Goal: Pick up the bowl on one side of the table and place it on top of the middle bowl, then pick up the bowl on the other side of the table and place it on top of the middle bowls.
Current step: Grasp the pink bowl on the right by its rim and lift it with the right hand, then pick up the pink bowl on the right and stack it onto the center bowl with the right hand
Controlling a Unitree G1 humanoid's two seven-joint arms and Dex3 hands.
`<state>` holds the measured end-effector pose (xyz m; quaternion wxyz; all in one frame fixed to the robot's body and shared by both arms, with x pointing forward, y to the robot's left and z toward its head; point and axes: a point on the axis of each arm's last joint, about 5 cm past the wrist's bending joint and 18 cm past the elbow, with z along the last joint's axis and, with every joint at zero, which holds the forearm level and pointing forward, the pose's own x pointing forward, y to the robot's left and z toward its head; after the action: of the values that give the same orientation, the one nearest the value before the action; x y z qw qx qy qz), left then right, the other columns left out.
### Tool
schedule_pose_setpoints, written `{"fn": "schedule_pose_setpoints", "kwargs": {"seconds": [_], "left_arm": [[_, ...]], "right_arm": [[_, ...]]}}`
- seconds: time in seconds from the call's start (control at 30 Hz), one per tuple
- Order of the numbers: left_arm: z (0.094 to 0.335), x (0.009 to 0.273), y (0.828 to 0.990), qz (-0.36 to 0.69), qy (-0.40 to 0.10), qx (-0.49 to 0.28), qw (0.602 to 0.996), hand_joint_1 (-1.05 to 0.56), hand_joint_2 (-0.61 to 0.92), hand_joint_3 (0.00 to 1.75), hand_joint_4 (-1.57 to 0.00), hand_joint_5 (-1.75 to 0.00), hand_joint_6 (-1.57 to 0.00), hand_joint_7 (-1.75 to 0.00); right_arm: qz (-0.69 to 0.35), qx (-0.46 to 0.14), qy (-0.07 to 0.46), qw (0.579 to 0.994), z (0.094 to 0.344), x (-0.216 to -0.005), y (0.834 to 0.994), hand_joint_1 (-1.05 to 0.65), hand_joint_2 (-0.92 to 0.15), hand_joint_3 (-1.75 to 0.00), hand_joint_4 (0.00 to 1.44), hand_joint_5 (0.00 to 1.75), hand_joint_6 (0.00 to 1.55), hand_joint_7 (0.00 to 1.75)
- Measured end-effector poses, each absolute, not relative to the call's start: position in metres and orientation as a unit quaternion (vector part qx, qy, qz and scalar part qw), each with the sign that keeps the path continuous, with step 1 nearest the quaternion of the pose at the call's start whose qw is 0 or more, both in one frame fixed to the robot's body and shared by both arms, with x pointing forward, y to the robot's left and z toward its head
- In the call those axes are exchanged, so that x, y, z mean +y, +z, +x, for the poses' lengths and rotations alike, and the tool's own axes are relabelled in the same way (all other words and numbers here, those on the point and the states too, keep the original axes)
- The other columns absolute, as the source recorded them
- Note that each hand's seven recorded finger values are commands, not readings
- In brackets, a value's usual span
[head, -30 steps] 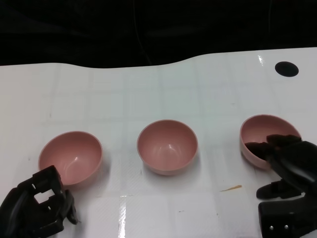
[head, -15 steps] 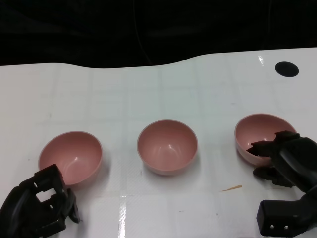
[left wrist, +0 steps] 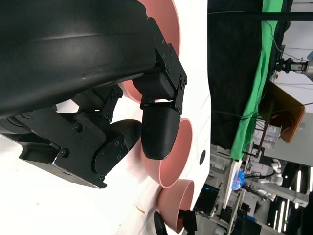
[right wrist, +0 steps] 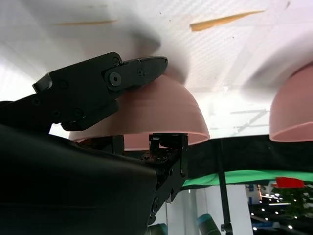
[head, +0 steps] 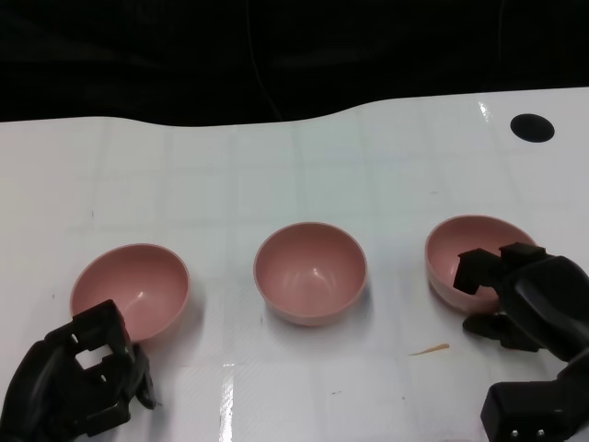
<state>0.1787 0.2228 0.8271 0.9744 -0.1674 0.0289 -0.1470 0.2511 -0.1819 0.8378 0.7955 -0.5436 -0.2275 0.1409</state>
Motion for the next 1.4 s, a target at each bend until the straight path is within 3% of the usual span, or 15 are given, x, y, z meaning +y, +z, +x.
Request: {"fn": "schedule_pose_setpoints", "kwargs": {"seconds": [0.33, 0.43, 0.63, 0.77, 1.03, 1.2, 1.4], "left_arm": [[0.180, 0.223, 0.827, -0.168, -0.147, 0.029, 0.974, 0.01, 0.60, 1.18, -0.88, -1.75, -0.76, -1.75], [0.180, 0.223, 0.827, -0.168, -0.147, 0.029, 0.974, -0.01, 0.59, 1.19, -0.89, -1.75, -0.77, -1.75], [0.180, 0.223, 0.827, -0.168, -0.147, 0.029, 0.974, 0.00, 0.59, 1.18, -0.88, -1.75, -0.77, -1.75], [0.181, 0.223, 0.827, -0.168, -0.147, 0.030, 0.974, 0.01, 0.60, 1.17, -0.88, -1.75, -0.77, -1.75], [0.181, 0.223, 0.827, -0.168, -0.147, 0.029, 0.974, -0.01, 0.59, 1.17, -0.90, -1.75, -0.78, -1.75], [0.181, 0.223, 0.827, -0.168, -0.147, 0.029, 0.974, 0.00, 0.60, 1.17, -0.90, -1.75, -0.78, -1.75], [0.181, 0.223, 0.828, -0.168, -0.147, 0.027, 0.974, -0.01, 0.60, 1.16, -0.89, -1.75, -0.78, -1.75]], "right_arm": [[-0.528, -0.304, 0.148, 0.779, 0.264, -0.171, 0.865, -0.14, -0.88, -0.56, 0.77, 1.75, 0.54, 1.75], [-0.531, -0.311, 0.156, 0.772, 0.267, -0.169, 0.874, -0.15, -0.87, -0.47, 0.76, 1.75, 0.54, 1.75], [-0.525, -0.364, 0.165, 0.752, 0.281, -0.162, 0.905, -0.21, -0.89, -0.45, 0.81, 1.75, 0.59, 1.73], [-0.518, -0.404, 0.184, 0.731, 0.287, -0.151, 0.924, -0.24, -0.88, -0.46, 0.85, 1.75, 0.66, 1.65], [-0.499, -0.460, 0.227, 0.698, 0.292, -0.115, 0.953, -0.21, -0.78, -0.52, 0.87, 1.75, 0.63, 1.75], [-0.478, -0.481, 0.246, 0.693, 0.289, -0.097, 0.957, -0.19, -0.71, -0.59, 0.88, 1.75, 0.64, 1.75], [-0.461, -0.491, 0.274, 0.687, 0.284, -0.082, 0.954, -0.19, -0.67, -0.54, 0.89, 1.75, 0.64, 1.75]]}}
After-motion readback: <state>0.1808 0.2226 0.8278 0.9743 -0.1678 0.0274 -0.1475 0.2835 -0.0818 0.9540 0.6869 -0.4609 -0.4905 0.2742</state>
